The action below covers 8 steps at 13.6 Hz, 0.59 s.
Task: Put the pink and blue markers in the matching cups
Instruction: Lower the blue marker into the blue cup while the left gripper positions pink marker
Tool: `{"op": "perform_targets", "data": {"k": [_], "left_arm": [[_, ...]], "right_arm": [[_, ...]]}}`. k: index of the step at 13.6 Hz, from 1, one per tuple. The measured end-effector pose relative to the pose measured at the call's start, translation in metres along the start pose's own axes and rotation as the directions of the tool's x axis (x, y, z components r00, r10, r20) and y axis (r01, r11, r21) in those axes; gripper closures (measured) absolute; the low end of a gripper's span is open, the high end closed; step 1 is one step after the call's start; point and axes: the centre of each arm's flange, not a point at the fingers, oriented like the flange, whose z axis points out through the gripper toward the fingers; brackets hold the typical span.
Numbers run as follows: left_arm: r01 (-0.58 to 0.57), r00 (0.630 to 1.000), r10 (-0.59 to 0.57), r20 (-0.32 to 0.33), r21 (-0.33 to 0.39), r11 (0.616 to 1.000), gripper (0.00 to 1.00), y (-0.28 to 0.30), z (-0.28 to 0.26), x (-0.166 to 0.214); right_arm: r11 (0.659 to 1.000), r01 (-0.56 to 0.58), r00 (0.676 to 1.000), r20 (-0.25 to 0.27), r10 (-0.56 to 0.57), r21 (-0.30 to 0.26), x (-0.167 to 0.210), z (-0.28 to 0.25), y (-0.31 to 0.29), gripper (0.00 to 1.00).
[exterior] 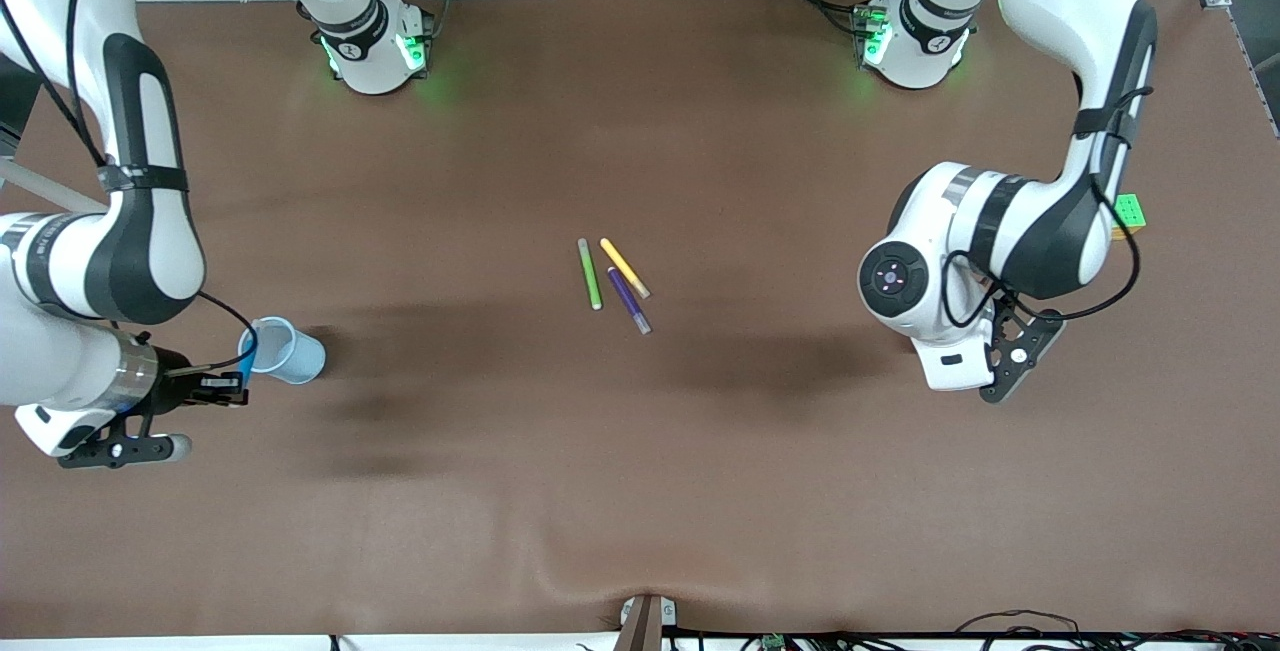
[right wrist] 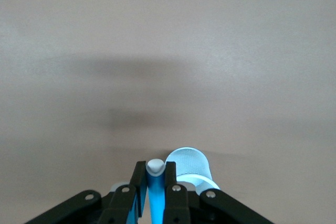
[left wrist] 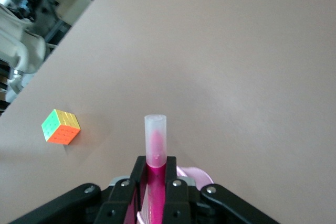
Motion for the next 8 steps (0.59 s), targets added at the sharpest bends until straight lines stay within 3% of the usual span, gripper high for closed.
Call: {"op": "perform_targets", "data": {"k": [4,8], "left_arm": [[0.089,0.991,-0.084,-0.101,0.054,0.995,0.82,0.004,0.030,-0.025],[0.169,0.973,-0.156,-0.171,0.065,0.984,0.82,0.015,0.051,-0.043]], "right_arm": [[1.000,0.002,0.999,-0.038,-0.002,-0.005,0.004,0.000,0.000,0.82],[0.999,0.034,0.996,-0.081,-0.035,-0.018,0.006,0.007,0.012,0.82]]}}
